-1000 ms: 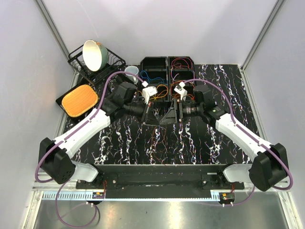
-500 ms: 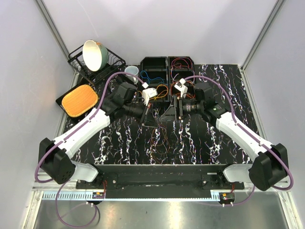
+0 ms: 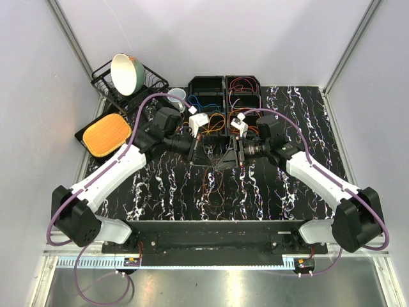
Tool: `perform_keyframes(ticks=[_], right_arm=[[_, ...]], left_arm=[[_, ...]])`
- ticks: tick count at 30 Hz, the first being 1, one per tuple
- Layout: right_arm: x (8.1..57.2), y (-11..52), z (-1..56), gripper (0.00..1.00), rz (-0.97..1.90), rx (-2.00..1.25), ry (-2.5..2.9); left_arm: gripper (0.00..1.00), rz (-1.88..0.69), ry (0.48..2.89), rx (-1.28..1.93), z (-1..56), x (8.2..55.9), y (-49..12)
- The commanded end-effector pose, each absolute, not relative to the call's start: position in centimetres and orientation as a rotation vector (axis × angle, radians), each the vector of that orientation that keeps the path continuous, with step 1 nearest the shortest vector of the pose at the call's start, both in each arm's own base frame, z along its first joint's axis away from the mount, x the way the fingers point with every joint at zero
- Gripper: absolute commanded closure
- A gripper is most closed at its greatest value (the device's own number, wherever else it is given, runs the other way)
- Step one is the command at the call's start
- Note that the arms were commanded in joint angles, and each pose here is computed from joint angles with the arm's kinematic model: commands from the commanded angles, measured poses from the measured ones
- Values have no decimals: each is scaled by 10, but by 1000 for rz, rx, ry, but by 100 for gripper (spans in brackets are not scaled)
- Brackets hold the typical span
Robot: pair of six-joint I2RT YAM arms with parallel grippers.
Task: Untangle the cables
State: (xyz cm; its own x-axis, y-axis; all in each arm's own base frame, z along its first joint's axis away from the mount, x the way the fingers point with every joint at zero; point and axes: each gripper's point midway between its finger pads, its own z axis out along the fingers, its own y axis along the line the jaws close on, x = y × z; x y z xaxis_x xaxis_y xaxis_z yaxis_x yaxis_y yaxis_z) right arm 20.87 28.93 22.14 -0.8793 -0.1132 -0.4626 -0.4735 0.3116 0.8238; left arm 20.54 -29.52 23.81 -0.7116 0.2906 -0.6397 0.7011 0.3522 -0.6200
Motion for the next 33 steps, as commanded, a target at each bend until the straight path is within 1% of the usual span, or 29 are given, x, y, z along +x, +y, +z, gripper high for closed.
perform_keyframes(ticks=[1,2,3,7,8,9,10,11,12,13,18,23,24,29,30,32,33], right_arm=[[205,293,230,60,1610,-605,2193],[206,293,230,64,1603,-598,2196],[206,293,229,66,1603,-598,2197],[209,294,229,76,1601,-592,2194],[209,294,229,86,1603,-592,2195],[210,294,230,91,1602,-586,2193],[210,295,230,97,1598,-587,2190],[212,294,230,100,1579,-571,2192],[214,293,234,100,1562,-563,2179],[215,292,234,100,1545,-553,2177],[223,291,242,100,1499,-524,2152],[230,292,246,100,1477,-505,2151],[231,293,246,100,1472,-500,2156],[245,293,251,100,1404,-466,2160],[249,293,256,100,1396,-466,2148],[259,294,251,100,1361,-431,2163],[264,295,253,100,1351,-420,2161]], left_arm=[[96,-1354,2066,877,273,214,-302],[96,-1354,2069,873,272,215,-302],[96,-1354,2066,872,272,215,-302],[96,-1358,2064,862,273,216,-303],[96,-1355,2068,850,272,218,-303],[94,-1340,2078,837,269,221,-303],[89,-1327,2084,827,268,222,-302],[46,-1305,2107,806,265,225,-301],[20,-1237,2133,758,260,234,-296],[2,-1199,2142,735,259,238,-294],[1,-1000,2182,564,258,263,-269],[1,-859,2174,468,265,270,-246],[1,-796,2181,429,262,274,-237],[1,-638,2163,280,260,269,-201],[1,-580,2167,222,258,271,-190],[1,-537,2197,72,254,266,-174],[1,-523,2172,32,260,263,-166]])
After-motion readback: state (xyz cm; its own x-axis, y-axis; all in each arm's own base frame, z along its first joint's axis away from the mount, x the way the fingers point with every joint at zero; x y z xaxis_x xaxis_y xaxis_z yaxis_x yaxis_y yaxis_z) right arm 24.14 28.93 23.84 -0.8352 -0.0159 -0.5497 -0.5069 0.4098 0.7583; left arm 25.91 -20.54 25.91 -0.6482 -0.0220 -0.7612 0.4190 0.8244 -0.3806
